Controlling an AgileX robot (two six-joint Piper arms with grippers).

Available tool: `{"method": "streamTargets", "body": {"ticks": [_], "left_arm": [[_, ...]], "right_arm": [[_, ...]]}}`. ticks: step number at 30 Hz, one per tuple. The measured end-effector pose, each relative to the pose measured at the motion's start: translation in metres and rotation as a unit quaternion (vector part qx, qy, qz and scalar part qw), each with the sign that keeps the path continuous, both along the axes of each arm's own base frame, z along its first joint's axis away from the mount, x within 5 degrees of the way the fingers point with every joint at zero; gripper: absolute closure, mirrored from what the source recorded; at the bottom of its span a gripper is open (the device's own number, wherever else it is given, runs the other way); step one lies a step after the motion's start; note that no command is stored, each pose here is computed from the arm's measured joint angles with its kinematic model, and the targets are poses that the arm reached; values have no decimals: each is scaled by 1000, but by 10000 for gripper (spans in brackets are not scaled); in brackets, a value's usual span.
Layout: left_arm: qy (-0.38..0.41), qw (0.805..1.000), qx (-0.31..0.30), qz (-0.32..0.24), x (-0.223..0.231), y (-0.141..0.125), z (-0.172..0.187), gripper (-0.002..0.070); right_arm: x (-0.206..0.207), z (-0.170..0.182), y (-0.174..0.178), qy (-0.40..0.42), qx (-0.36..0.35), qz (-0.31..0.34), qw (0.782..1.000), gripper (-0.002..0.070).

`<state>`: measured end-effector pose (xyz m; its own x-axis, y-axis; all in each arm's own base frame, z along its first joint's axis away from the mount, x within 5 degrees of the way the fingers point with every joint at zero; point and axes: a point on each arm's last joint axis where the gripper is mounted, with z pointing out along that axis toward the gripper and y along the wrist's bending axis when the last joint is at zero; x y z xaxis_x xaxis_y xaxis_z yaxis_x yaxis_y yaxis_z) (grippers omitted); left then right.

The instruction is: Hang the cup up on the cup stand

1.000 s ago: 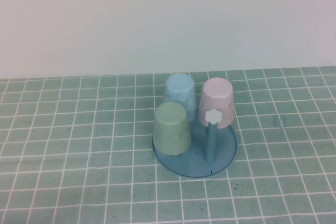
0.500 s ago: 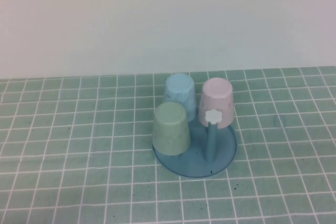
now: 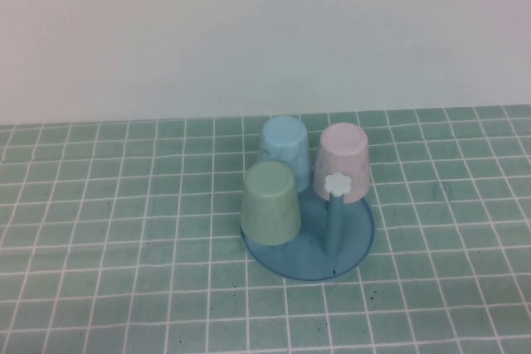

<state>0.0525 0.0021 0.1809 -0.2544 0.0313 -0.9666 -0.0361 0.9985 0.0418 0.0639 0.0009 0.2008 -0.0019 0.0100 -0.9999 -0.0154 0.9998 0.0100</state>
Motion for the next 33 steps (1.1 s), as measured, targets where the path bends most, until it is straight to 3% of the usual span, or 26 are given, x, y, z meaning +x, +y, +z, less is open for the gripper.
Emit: {"method": "streamTargets", "body": {"ticks": [12, 33], "left_arm": [[0, 1000, 0, 0, 0, 0, 0, 676], [0, 1000, 0, 0, 0, 0, 0, 676]], "right_arm": [[-3, -11, 1, 59, -34, 9, 998, 678], [-12, -33, 1, 170, -13, 6, 985, 678]]}}
